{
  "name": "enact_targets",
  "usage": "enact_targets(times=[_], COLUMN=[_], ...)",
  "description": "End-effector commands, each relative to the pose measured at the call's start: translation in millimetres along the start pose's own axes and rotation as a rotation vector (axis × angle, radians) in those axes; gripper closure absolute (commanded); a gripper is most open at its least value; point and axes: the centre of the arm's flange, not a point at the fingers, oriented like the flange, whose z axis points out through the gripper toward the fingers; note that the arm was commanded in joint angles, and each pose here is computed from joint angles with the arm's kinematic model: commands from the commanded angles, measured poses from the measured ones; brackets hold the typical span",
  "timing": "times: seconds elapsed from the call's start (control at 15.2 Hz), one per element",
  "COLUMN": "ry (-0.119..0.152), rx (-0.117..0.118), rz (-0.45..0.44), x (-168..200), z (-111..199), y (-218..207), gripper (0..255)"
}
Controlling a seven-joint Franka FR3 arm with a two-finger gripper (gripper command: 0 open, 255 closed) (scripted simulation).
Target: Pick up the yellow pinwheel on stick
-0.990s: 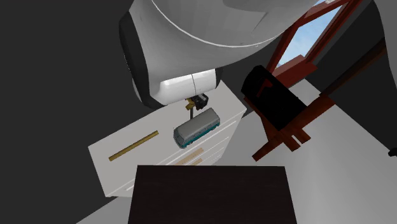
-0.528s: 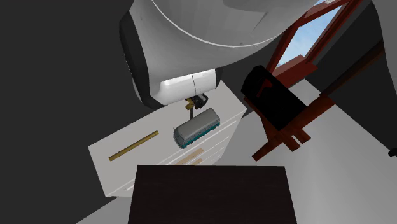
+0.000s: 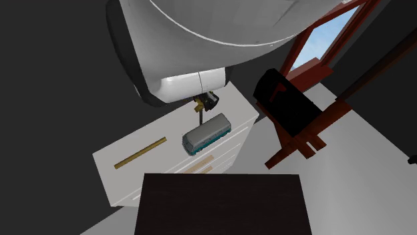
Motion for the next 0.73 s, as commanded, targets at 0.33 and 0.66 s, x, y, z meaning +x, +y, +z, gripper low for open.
enact_targets(times=[0.33, 0.66], ry=[0.000, 0.000], rx=[0.000, 0.000], rz=[0.000, 0.000], x=[2, 3], z=[-37, -54], y=[1, 2], gripper=[255, 255])
